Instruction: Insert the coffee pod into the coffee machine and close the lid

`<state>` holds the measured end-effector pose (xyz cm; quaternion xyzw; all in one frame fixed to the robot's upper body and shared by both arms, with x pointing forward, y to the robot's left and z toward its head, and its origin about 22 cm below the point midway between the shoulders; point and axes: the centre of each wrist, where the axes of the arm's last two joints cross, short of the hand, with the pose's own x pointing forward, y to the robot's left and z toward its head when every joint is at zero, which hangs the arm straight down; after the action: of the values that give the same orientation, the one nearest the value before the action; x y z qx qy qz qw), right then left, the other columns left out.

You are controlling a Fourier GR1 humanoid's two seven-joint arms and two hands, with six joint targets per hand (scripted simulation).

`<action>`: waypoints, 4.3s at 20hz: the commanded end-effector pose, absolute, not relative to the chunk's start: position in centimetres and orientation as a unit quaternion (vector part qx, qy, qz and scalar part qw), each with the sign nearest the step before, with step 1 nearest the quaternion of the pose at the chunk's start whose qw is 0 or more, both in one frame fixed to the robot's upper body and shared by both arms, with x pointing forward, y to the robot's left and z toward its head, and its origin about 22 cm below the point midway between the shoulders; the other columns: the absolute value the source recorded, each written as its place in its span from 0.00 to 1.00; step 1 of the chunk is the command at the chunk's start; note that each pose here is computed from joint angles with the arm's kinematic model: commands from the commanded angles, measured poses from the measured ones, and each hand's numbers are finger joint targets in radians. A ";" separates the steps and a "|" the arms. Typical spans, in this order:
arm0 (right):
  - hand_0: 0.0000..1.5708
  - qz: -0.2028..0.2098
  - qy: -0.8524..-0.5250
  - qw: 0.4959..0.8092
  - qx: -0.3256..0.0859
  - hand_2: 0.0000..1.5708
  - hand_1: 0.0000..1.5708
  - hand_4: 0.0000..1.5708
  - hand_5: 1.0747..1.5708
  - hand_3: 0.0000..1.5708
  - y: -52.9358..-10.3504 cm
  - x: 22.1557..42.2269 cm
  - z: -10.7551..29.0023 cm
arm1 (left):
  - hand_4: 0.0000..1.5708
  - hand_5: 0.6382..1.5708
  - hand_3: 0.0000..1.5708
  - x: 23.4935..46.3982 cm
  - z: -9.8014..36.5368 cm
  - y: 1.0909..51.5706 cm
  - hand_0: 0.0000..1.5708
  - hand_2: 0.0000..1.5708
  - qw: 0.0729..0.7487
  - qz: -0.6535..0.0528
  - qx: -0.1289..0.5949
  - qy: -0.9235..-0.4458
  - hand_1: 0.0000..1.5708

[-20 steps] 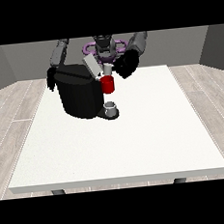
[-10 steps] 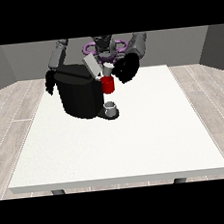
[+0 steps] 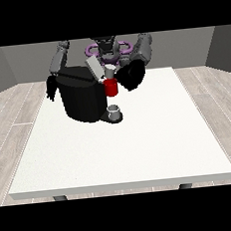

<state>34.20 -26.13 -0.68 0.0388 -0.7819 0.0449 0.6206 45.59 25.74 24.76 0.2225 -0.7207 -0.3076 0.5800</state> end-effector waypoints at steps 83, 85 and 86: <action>0.00 0.051 -0.807 0.583 -0.085 0.00 0.00 0.28 1.00 0.00 -21.3 37.6 5.7 | 0.24 1.00 0.00 25.8 -4.4 29.5 0.00 0.00 0.647 -0.108 -0.106 -0.748 0.00; 0.00 0.048 -0.814 0.571 -0.093 0.00 0.00 0.27 1.00 0.00 -21.2 38.5 6.3 | 0.18 1.00 0.00 25.7 -4.7 28.9 0.00 0.00 0.638 -0.116 -0.107 -0.754 0.00; 0.00 0.058 -0.806 0.581 -0.096 0.00 0.00 0.28 1.00 0.00 -19.6 37.9 5.7 | 0.19 1.00 0.00 24.4 -6.6 29.6 0.00 0.00 0.631 -0.116 -0.098 -0.761 0.00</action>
<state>37.25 -19.96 6.06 -0.0903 -0.8099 0.0557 0.5769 25.27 29.21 -5.53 -0.1033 -0.7523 -0.1086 0.6416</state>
